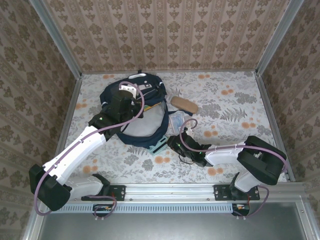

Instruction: Pack the student bag

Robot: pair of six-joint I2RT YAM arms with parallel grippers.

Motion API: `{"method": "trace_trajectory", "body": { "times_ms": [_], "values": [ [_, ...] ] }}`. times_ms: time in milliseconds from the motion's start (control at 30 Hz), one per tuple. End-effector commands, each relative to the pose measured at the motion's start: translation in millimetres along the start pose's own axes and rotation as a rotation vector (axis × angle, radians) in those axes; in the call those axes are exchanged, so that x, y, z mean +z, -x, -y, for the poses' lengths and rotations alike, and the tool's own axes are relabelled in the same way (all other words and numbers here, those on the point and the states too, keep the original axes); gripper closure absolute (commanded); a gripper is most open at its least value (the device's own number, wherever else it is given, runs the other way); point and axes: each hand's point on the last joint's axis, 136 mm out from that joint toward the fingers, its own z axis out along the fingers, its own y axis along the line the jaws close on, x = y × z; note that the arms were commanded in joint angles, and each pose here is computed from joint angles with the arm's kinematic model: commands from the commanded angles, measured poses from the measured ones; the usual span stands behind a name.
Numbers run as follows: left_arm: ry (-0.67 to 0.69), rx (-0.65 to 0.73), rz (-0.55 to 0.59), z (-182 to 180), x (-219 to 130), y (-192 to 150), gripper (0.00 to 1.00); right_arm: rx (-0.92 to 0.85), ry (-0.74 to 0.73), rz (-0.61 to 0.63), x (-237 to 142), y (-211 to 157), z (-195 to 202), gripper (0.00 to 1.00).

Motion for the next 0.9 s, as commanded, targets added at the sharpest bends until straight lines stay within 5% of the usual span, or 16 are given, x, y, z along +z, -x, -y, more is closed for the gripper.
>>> {"method": "trace_trajectory", "body": {
  "times_ms": [0, 400, 867],
  "values": [
    [-0.007, -0.023, 0.061, 1.0, -3.3, 16.1, 1.00, 0.035, 0.005, -0.014, 8.5, 1.0, -2.6, 0.68],
    [-0.003, -0.023, 0.065, 0.1, -3.9, 17.2, 1.00, 0.065, 0.034, -0.037, 14.3, -2.8, -5.5, 0.80],
    [0.002, -0.022, 0.067, -1.0, -3.9, 17.7, 1.00, 0.076, 0.044, 0.022, -31.5, 15.8, 11.2, 0.94]
  ]
}}
